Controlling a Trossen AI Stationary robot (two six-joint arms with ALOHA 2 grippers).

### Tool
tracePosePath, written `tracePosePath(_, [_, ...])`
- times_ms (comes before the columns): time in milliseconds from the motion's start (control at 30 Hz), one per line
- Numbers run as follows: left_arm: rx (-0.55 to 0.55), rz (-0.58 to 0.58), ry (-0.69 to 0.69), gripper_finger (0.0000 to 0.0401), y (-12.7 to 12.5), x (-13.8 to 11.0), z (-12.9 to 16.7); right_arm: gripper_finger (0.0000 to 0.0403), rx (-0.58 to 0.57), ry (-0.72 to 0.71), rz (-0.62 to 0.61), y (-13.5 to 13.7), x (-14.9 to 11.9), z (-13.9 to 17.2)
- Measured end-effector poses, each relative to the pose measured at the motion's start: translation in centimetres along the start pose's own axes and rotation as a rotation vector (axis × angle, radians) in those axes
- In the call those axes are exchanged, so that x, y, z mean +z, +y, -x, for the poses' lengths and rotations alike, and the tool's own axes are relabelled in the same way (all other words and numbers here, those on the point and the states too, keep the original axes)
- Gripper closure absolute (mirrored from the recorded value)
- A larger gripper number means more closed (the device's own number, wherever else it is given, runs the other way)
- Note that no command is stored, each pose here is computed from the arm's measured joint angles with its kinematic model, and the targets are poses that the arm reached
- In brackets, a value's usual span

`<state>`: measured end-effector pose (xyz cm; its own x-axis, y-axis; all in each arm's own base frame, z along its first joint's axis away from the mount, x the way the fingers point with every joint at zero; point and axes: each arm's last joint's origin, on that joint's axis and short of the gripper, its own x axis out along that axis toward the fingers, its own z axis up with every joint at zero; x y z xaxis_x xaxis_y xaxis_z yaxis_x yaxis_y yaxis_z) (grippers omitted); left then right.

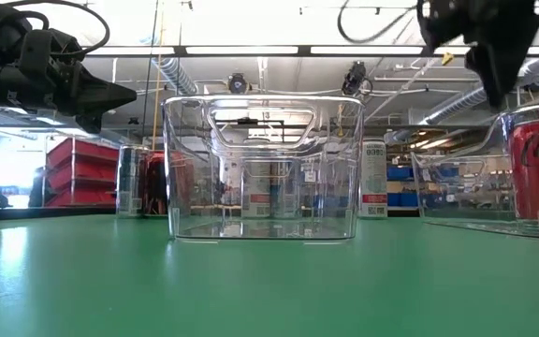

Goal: Sort soda cans
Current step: Put the bottom red-black soda can into the top right transparent bin

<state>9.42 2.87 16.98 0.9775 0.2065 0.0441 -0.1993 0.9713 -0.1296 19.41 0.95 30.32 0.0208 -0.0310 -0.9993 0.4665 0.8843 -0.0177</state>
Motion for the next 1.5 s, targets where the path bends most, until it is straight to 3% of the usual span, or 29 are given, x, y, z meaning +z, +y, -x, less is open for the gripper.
tracePosePath(267, [-0.006, -0.006, -0.05, 0.0389, -0.1, 0.5, 0.0, 0.0114, 0.002, -0.178, 0.086, 0.4, 1.3, 1.2])
tracePosePath(433, [-0.017, -0.015, -0.123, 0.0389, -0.2, 1.2, 0.1, 0.0133, 0.04, -0.367, 0.147, 0.7, 3.2, 1.6])
tracePosePath(600, [-0.027, -0.011, -0.182, 0.0389, -0.3, 1.8, 0.2, 0.0189, 0.066, -0.592, 0.192, 0.8, 5.5, 2.0])
tracePosePath(733, [0.002, 0.01, -0.224, 0.0389, -0.2, 2.5, 0.1, 0.0253, 0.072, -0.704, 0.199, 0.6, 6.9, 0.6])
tracePosePath(933, [0.051, 0.034, 0.019, 0.0397, -0.4, 5.1, -1.0, 0.0339, 0.078, -0.835, 0.183, 0.1, 8.2, -1.8])
tracePosePath(1100, [0.086, 0.055, 0.274, 0.0398, -0.5, 7.9, -3.5, 0.0384, 0.077, -0.918, 0.189, -0.3, 8.8, -2.7])
tracePosePath(1267, [0.129, 0.077, 0.529, 0.0396, -0.3, 10.4, -7.2, 0.04, 0.073, -0.92, 0.179, -0.6, 8.9, -2.7])
tracePosePath(1500, [0.253, 0.022, 0.851, 0.037, 0.1, 13.9, -12.3, 0.0385, 0.08, -0.918, 0.196, -0.3, 8.8, -2.7])
